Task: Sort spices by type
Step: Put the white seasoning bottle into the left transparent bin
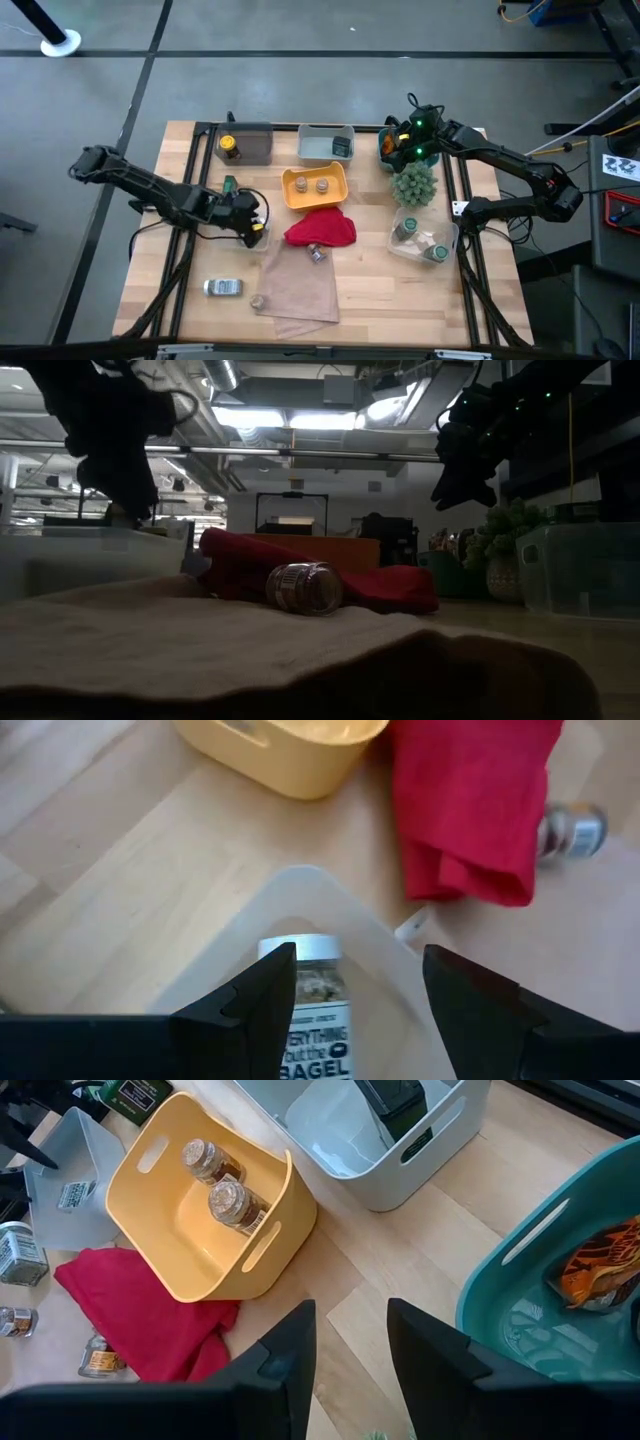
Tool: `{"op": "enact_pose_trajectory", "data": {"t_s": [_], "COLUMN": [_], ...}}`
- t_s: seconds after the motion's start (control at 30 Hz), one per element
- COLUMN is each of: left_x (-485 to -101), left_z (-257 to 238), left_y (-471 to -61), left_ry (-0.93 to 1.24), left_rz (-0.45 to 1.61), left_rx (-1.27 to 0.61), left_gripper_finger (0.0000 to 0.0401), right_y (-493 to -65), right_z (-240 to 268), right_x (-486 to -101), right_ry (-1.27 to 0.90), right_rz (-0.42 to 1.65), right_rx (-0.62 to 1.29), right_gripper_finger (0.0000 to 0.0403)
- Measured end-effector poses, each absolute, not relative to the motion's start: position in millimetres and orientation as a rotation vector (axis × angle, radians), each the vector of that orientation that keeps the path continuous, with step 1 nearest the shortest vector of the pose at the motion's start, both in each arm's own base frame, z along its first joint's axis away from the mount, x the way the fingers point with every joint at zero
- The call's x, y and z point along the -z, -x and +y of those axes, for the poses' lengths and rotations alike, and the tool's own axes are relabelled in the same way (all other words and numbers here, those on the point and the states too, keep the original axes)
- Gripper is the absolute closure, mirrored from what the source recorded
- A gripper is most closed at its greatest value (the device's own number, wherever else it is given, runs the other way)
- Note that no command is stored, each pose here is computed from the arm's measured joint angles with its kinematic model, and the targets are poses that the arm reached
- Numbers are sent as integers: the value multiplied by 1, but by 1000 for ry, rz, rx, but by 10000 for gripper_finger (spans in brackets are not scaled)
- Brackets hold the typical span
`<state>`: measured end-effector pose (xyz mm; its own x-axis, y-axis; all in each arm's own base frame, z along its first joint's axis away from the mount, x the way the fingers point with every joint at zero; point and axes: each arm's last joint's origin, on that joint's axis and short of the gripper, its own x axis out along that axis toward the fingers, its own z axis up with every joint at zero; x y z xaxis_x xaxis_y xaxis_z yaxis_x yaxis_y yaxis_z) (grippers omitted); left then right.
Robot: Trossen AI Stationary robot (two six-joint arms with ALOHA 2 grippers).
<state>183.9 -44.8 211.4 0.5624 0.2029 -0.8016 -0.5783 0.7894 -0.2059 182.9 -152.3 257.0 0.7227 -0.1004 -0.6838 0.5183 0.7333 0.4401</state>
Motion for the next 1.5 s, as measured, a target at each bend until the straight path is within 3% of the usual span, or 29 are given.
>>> {"op": "enact_pose_trajectory", "data": {"t_s": [1.0, 1.13, 1.5], "left_x": [-161, -162, -188], "left_z": [-13, -10, -9], "left_y": [-218, -219, -216], "left_ry": [492, 507, 537], "left_rz": [1189, 1176, 1041], "left_rx": [-416, -429, -443], "left_gripper_finger": [199, 224, 350], "right_y": [-183, -183, -183], "right_z": [-152, -152, -152], "right_x": [-257, -257, -257], "right_ry": [-667, -667, -667], "right_rz": [684, 684, 684], "right_rx": [370, 370, 370], "right_gripper_finger": [276, 276, 276]}}
